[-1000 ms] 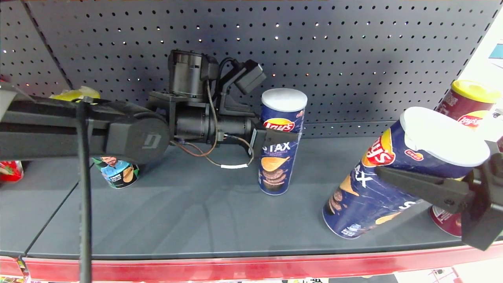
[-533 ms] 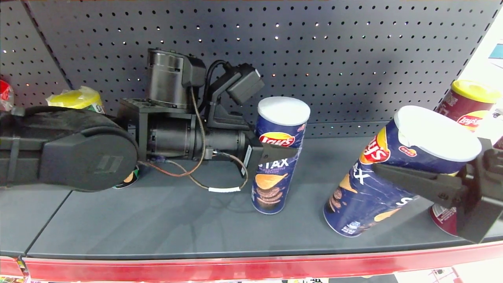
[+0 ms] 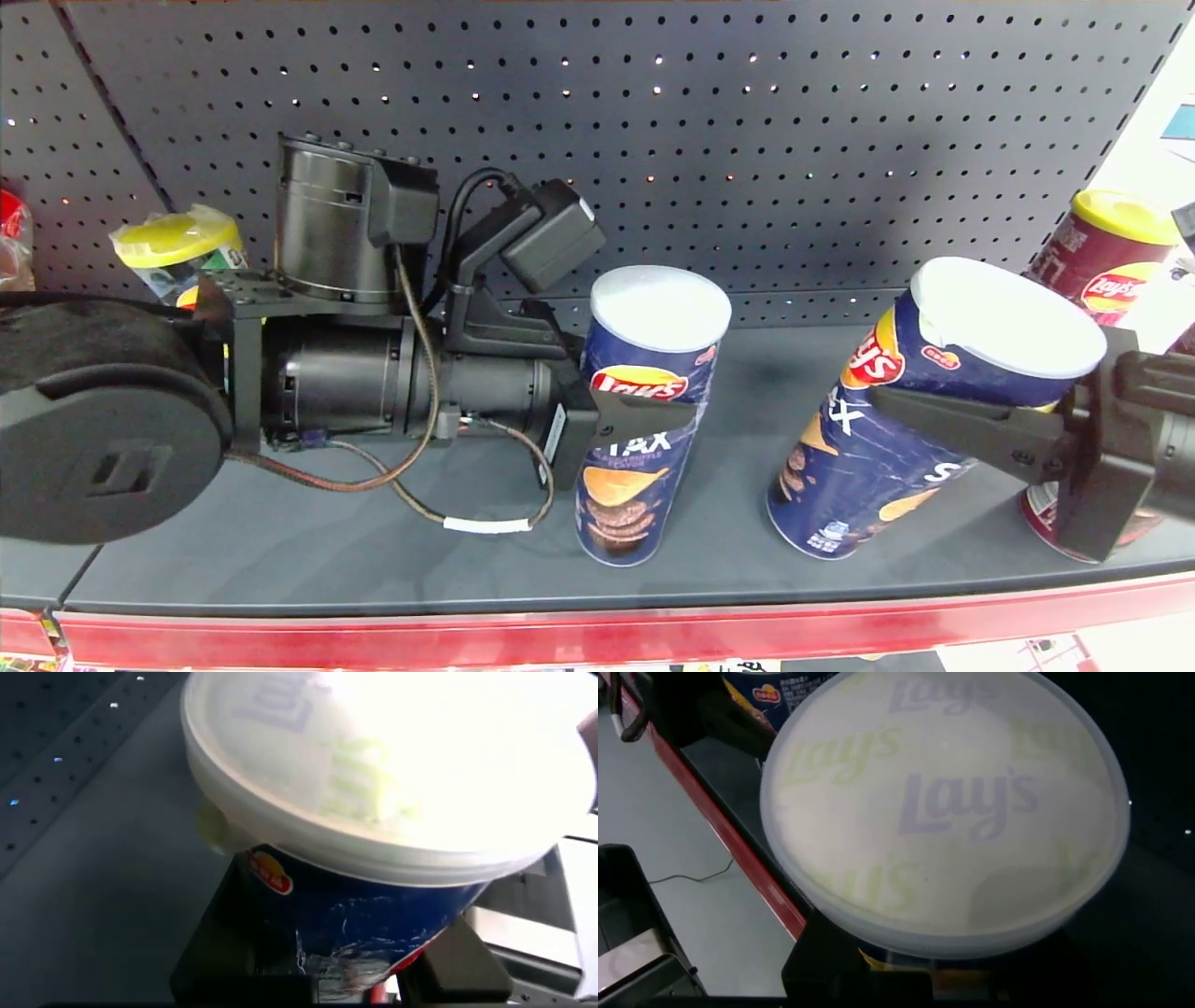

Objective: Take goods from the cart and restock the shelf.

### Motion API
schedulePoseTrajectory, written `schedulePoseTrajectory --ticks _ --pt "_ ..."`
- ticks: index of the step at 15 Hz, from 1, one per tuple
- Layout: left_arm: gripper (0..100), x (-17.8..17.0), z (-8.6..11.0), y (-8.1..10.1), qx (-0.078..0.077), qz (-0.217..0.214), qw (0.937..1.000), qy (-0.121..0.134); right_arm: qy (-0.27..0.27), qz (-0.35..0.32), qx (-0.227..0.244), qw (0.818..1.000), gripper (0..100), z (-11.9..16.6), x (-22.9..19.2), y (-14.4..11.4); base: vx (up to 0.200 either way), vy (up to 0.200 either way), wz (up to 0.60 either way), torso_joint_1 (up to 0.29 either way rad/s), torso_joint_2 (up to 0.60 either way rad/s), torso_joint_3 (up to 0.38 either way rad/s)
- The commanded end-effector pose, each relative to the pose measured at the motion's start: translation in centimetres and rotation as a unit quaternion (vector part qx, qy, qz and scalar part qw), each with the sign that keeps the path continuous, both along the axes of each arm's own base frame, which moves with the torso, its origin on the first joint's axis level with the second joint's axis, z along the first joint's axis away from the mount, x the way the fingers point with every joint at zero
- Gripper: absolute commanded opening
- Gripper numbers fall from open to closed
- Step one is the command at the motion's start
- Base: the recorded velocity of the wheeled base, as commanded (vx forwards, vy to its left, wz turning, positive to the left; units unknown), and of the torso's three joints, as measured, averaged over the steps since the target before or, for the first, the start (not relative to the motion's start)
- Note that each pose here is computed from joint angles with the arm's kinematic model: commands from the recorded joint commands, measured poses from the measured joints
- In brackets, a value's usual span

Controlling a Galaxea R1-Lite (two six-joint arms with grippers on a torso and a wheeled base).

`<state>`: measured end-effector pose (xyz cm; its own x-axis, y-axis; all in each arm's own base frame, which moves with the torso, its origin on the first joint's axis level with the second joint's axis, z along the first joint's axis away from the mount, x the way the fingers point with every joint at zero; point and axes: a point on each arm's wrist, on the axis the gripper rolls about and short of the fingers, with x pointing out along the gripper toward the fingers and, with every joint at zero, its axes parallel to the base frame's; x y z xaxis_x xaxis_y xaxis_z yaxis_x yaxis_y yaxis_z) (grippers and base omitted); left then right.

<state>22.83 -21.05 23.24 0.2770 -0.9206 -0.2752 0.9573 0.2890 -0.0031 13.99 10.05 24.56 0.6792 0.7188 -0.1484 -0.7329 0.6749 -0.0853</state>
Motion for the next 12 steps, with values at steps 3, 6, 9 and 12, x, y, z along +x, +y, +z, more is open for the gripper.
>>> schedulePoseTrajectory --ticks 3,6,9,12 --pt "0 -0.9 0.2 0.4 0.000 -0.001 1.0000 -0.003 0.001 0.000 -0.001 1.000 0 0.3 0.8 0.6 0.000 0.000 0.00 0.000 0.00 0.000" --pt "0 -1.0 0.0 0.1 0.002 -0.005 1.0000 -0.001 0.002 0.000 -0.001 1.000 0 0.4 1.0 0.7 0.000 0.000 0.00 0.000 0.00 0.000" --pt "0 -1.0 -0.3 -0.3 0.003 -0.010 0.9999 0.001 0.002 0.001 -0.001 1.000 0 0.4 1.0 0.7 0.000 0.000 0.00 0.000 0.00 0.000" --pt "0 -0.6 -1.3 -0.7 -0.018 -0.007 0.9997 -0.012 0.000 0.000 0.000 1.000 0 0.5 1.1 0.8 0.000 0.000 0.00 0.000 0.00 0.000"
